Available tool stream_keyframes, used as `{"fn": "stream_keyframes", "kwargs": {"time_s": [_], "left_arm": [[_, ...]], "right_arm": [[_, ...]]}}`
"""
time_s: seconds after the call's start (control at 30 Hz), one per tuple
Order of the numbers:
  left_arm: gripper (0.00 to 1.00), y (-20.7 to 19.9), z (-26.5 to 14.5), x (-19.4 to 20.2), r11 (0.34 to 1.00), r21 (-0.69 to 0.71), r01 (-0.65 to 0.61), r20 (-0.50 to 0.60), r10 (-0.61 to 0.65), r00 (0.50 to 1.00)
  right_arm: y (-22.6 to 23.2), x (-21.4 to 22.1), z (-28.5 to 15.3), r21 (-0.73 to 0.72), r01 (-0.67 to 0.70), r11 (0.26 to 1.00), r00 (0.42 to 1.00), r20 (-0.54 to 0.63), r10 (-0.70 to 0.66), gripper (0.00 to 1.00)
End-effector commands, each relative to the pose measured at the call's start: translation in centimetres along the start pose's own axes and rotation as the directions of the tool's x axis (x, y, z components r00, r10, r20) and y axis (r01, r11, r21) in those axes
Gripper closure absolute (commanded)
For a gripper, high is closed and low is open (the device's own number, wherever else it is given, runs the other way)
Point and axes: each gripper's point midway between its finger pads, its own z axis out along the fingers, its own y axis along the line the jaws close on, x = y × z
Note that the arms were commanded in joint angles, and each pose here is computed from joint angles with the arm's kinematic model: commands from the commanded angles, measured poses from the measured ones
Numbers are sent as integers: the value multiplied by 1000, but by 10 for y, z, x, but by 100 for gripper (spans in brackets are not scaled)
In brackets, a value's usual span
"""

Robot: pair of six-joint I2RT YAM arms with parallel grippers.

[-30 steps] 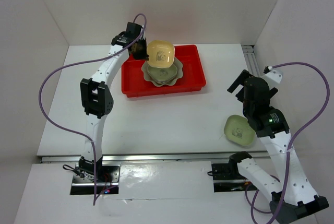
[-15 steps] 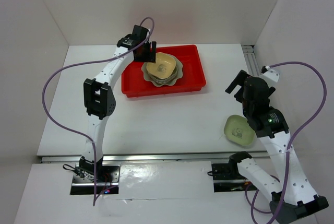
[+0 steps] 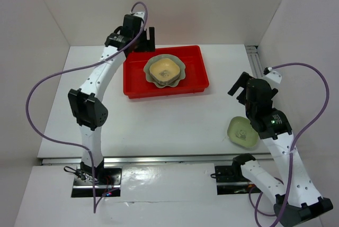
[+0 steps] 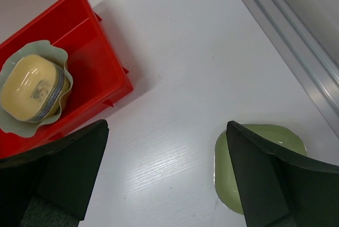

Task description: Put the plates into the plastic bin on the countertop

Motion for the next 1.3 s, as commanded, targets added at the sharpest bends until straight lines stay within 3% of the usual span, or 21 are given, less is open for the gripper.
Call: {"fn": "stream_keyframes", "kwargs": {"time_s": [0.0, 0.2, 0.37, 0.6, 0.8, 0.9, 0.93, 0.97, 1.27], "left_arm": [[8, -27, -31, -23, 997, 83, -5, 75, -1, 997], [7, -133, -44, 76, 939, 341, -43, -67, 70, 995], [7, -181, -42, 156, 921, 372, 114, -250, -19, 968], [7, -256, -68, 235, 877, 379, 295, -389, -138, 911], [3, -316, -87, 279, 817, 381, 433, -440, -252, 862], [3, -343, -80, 314, 829, 360, 427, -463, -239, 854], [3, -360, -82, 306, 814, 378, 441, -462, -247, 852], [3, -363, -67, 330, 836, 344, 427, -484, -231, 844], [10, -397, -28, 328, 841, 384, 382, -418, -211, 884]], "right_arm": [[2, -17, -7, -22, -21, 1000, 998, 54, 22, 1], [11, -45, -36, -129, -77, 989, 987, 127, 94, 1], [12, -83, -67, -181, -90, 979, 970, 206, 127, 1], [34, -127, -107, -347, -56, 936, 940, 298, 167, 1], [53, -146, -125, -445, -26, 895, 933, 309, 182, 1], [54, -156, -131, -456, -27, 889, 924, 329, 197, 1], [56, -158, -135, -464, -14, 885, 922, 336, 191, 1], [56, -158, -135, -465, -13, 885, 922, 336, 190, 1], [56, -170, -152, -492, 3, 871, 912, 358, 199, 1]]}}
